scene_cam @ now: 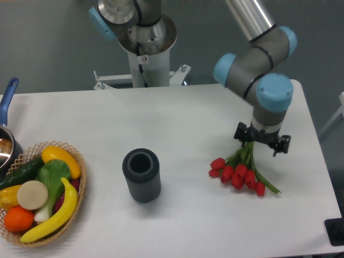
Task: Place the flowers on the table
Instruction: 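Open the gripper, release the tulips, and lift away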
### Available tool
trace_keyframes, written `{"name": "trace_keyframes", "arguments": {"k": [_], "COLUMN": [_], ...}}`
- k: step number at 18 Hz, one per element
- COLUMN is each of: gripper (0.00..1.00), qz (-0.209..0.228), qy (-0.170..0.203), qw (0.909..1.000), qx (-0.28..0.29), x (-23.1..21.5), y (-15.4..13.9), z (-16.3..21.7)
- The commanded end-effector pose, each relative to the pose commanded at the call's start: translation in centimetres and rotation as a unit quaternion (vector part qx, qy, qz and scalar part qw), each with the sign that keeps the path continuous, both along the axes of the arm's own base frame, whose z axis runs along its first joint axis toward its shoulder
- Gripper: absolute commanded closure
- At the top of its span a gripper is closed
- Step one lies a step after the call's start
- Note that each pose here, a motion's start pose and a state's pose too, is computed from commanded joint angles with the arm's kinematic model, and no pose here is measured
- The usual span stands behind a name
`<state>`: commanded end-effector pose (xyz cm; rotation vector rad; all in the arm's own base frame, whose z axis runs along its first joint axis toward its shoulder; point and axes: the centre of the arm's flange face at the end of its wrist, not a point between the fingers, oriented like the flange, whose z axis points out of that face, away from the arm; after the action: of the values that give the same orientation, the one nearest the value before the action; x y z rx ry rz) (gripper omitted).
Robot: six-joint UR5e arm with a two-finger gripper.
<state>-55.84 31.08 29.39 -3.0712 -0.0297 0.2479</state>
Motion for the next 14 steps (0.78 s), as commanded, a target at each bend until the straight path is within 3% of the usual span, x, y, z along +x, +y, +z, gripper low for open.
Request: {"name": "trace_keyframes", "arguments": {"k": [2,6,8,10,14], "gripper": [0.0,0.0,0.0,0.0,0.0], "qz": [-0.02,-0.122,-0.117,-0.11,-0.163], "qy": [0.003,0.026,0.042,0.035,0.026], "qw": [0.9994,0.9915,0.9915,0.9926,0.9861], "qx": [0.028,0.038,0.036,0.037,0.022], "x": [-1.4,-3.5,-4.2,-4.6,-5.1], "y": [-3.0,-6.3,-8.1,-9.5,-12.9], "z": [1.2,2.7,5.1,6.3,7.8]}}
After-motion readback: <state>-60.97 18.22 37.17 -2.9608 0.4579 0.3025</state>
